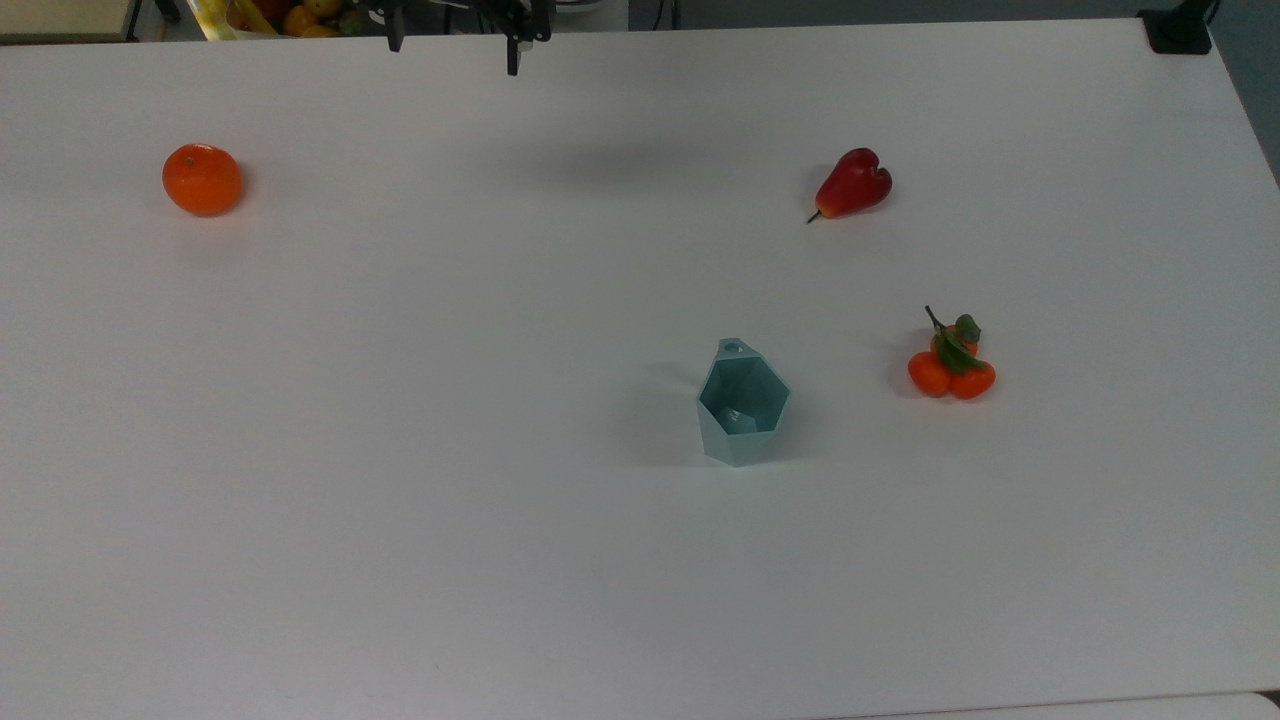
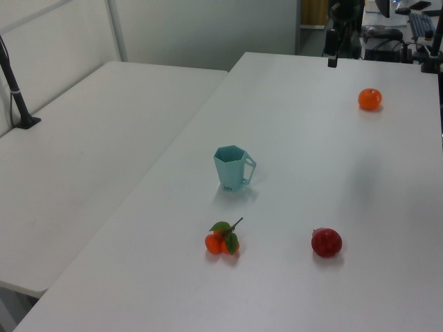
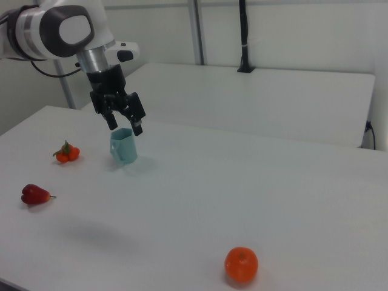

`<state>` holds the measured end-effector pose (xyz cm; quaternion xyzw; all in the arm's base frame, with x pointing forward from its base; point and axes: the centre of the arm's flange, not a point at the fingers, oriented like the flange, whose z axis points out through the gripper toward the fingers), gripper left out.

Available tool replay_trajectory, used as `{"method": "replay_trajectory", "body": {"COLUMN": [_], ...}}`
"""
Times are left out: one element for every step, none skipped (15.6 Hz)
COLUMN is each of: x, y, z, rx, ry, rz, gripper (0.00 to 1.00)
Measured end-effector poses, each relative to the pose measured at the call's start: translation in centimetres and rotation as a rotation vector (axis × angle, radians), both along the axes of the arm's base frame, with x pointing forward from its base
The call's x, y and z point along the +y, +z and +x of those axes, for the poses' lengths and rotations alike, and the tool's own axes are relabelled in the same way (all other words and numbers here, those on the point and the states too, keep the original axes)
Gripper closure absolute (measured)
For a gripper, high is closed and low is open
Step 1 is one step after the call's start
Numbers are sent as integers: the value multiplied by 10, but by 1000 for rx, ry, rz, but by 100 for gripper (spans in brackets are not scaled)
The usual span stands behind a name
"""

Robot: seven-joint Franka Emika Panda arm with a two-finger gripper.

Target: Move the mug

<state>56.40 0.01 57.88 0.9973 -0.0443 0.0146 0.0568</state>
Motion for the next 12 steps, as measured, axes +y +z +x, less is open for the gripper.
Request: {"method": "replay_trajectory", "body": {"x": [-2,-2,-2,-2,-2,-2,-2,-2,-1,0,1,4], "y": [0,0,0,0,0,-1,-1,-1,-2,-3,-4,-6], "z": [0,0,0,0,0,0,0,0,0,0,1,3], "rx": [0,0,1,1,1,1,1,2,3,6,8,4], "ry": [-3,-3,-3,-3,-3,-3,-3,-3,-2,0,3,8], "rz": [1,1,1,1,1,1,1,1,1,1,1,3], "gripper": [0,0,0,0,0,0,0,0,0,0,0,0]}}
